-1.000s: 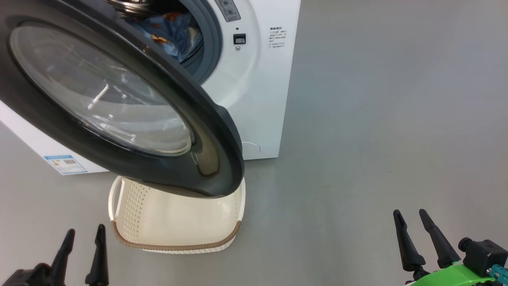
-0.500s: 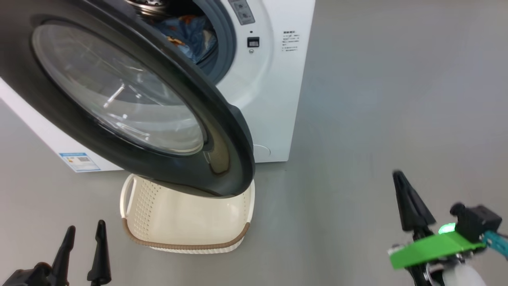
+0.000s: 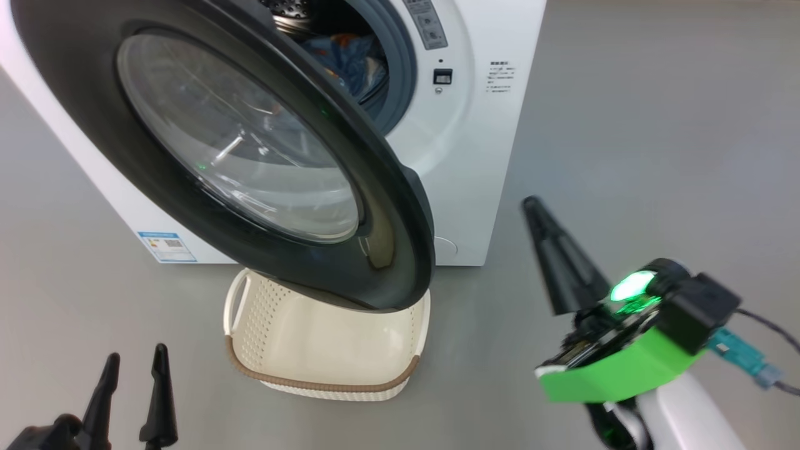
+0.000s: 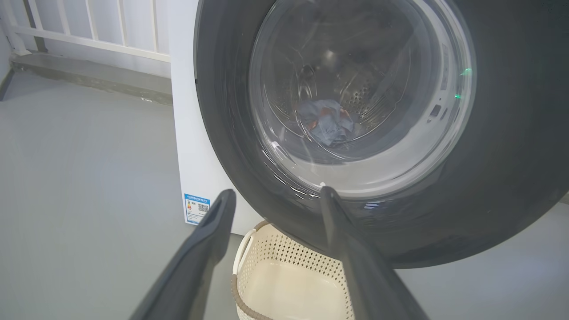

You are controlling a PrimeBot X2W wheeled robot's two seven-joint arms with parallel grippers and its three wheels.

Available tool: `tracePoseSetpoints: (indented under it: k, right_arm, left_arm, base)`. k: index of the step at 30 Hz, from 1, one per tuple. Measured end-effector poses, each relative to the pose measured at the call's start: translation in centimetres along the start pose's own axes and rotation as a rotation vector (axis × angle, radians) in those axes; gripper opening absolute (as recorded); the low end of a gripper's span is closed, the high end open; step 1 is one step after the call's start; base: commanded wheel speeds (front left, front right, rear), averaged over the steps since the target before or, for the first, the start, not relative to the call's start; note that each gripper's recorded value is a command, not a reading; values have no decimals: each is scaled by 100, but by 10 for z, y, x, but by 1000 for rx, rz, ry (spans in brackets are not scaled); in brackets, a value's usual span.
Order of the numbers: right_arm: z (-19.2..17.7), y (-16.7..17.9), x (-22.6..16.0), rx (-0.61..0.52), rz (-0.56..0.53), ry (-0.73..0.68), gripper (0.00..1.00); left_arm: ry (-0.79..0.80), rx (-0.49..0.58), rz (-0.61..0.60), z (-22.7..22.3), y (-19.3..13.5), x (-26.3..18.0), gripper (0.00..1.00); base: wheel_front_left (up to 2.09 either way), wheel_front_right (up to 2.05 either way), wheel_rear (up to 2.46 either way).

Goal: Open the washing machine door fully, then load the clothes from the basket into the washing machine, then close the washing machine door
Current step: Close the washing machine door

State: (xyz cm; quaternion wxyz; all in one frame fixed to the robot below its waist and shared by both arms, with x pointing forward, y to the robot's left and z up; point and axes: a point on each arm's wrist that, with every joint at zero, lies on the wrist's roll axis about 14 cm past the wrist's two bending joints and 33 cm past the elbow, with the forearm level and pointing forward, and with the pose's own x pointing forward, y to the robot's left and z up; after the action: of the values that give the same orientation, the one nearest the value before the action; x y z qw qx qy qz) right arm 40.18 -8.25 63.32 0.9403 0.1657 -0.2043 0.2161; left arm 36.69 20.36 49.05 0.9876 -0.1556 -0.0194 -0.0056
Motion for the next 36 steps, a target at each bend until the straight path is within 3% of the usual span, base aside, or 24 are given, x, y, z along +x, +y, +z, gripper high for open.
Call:
tracePoseSetpoints:
  k: [6, 11, 23, 36]
  right_arm:
    - [-20, 49, 1, 73, 131, 52, 0]
    - [-55, 66, -8, 143, 163, 162, 0]
    - [-126, 67, -8, 179, 185, 361, 0]
    - [-168, 33, 10, 198, 96, 439, 0]
  left_arm:
    - [-5, 0, 24, 2, 5, -10, 100]
    - [-4, -11, 39, 0, 7, -12, 100]
    - [24, -24, 64, -11, 13, -4, 100]
    - [33, -29, 89, -16, 20, 10, 100]
  base:
    - [0, 0, 0]
    - [0, 0, 0]
    - [0, 0, 0]
    - [0, 0, 0]
